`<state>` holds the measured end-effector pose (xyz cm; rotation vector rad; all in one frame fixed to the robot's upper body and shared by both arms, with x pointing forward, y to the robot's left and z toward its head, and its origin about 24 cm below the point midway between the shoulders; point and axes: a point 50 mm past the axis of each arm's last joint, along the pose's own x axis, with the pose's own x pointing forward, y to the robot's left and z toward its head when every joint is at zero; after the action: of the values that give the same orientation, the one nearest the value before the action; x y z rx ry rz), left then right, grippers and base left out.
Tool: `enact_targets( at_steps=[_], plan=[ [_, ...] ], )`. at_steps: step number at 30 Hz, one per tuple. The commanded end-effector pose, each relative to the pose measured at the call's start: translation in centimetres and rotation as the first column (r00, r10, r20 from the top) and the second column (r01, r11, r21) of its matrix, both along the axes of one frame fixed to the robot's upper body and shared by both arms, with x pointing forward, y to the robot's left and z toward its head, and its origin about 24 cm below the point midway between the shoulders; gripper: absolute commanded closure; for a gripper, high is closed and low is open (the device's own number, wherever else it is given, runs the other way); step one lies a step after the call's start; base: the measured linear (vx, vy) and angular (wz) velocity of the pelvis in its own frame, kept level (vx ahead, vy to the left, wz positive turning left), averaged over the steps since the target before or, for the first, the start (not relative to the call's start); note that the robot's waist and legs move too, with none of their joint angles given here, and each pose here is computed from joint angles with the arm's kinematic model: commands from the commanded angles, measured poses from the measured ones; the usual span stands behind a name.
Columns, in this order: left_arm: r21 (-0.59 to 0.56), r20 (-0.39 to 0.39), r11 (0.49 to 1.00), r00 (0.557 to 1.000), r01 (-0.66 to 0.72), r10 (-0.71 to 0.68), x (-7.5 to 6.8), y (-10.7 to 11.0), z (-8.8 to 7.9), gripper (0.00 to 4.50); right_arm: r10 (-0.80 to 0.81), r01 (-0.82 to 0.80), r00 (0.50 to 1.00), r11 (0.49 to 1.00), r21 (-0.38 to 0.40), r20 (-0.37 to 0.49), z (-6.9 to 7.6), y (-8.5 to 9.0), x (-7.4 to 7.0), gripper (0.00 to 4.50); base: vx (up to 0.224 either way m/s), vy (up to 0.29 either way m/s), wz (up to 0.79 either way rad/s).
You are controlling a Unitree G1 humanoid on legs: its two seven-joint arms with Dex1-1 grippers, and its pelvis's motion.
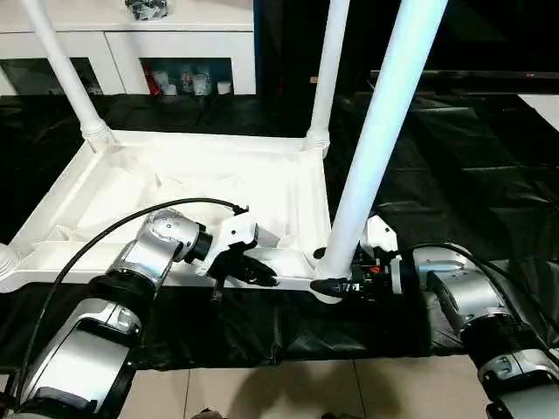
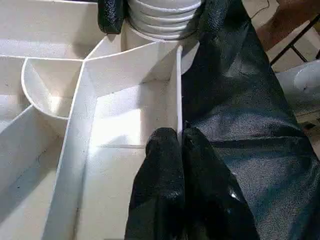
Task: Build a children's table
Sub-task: Rotate leg to tighten
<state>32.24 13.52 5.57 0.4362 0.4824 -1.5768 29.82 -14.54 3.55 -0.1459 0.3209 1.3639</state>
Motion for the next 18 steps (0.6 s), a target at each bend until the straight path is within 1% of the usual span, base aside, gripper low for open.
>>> enact_targets(
  at_steps=[1,3,4,5,6,8,9,10,13,14,16,17,18],
  plan=[
    [-0.006,0.011,1.000,1.000,0.007,-0.007,0.2,-1.2,0.2,4.50,-0.045,0.045,0.998,0.999,0.015,-0.046,-0.9,0.8,-0.3,1.75,0.000,0.000,0.00],
    [-0.014,0.055,0.996,0.994,-0.091,0.092,0.9,-1.9,0.1,4.50,-0.200,0.200,0.980,0.980,0.014,-0.007,-1.2,0.9,0.5,1.75,0.000,0.000,0.00],
    [-0.038,0.058,0.988,0.987,-0.149,0.151,1.2,-2.6,0.1,4.50,-0.328,0.328,0.944,0.945,0.002,-0.021,-1.7,0.9,1.2,1.75,0.000,0.000,0.00],
    [-0.044,0.058,0.985,0.984,-0.165,0.168,1.2,-2.8,0.1,4.50,-0.374,0.374,0.927,0.928,-0.005,-0.015,-1.9,0.8,1.5,1.75,0.000,0.000,0.00],
    [-0.047,0.072,0.980,0.978,-0.194,0.197,1.4,-3.2,0.1,4.50,-0.440,0.440,0.898,0.898,-0.010,0.014,-2.1,0.8,1.9,1.75,0.000,0.000,0.00],
    [-0.052,0.088,0.970,0.966,-0.239,0.242,1.6,-4.0,0.0,4.50,-0.526,0.526,0.850,0.850,-0.010,0.020,-2.4,1.0,2.3,1.75,0.000,0.000,0.00],
    [-0.054,0.091,0.967,0.963,-0.250,0.254,1.6,-4.2,0.0,4.50,-0.542,0.543,0.840,0.840,-0.009,0.019,-2.5,1.0,2.4,1.75,0.000,0.000,0.00],
    [-0.062,0.096,0.957,0.952,-0.284,0.289,1.8,-4.8,-0.1,4.50,-0.585,0.585,0.811,0.811,-0.013,0.021,-2.7,1.3,2.5,1.76,0.000,0.000,0.00],
    [-0.099,0.104,0.931,0.927,-0.352,0.361,1.9,-6.9,-0.2,4.50,-0.719,0.719,0.695,0.694,-0.042,0.022,-3.5,2.2,3.1,1.76,0.000,0.000,0.00],
    [-0.110,0.106,0.927,0.923,-0.358,0.370,1.9,-7.6,-0.2,4.50,-0.740,0.740,0.673,0.671,-0.047,0.017,-3.6,2.7,3.2,1.76,0.000,0.000,0.00],
    [-0.126,0.100,0.923,0.921,-0.364,0.377,1.8,-8.6,-0.2,4.50,-0.749,0.750,0.662,0.661,-0.034,0.038,-3.5,3.9,3.3,1.76,0.000,0.000,0.00],
    [-0.128,0.096,0.923,0.922,-0.363,0.376,1.7,-8.7,-0.2,4.50,-0.747,0.749,0.663,0.662,-0.027,0.047,-3.4,4.1,3.3,1.20,0.000,0.000,0.00],
    [-0.126,0.091,0.925,0.924,-0.360,0.372,1.7,-8.7,-0.3,4.50,-0.748,0.748,0.663,0.664,0.004,0.035,-3.1,4.4,3.4,1.06,0.000,0.000,0.00]
  ],
)
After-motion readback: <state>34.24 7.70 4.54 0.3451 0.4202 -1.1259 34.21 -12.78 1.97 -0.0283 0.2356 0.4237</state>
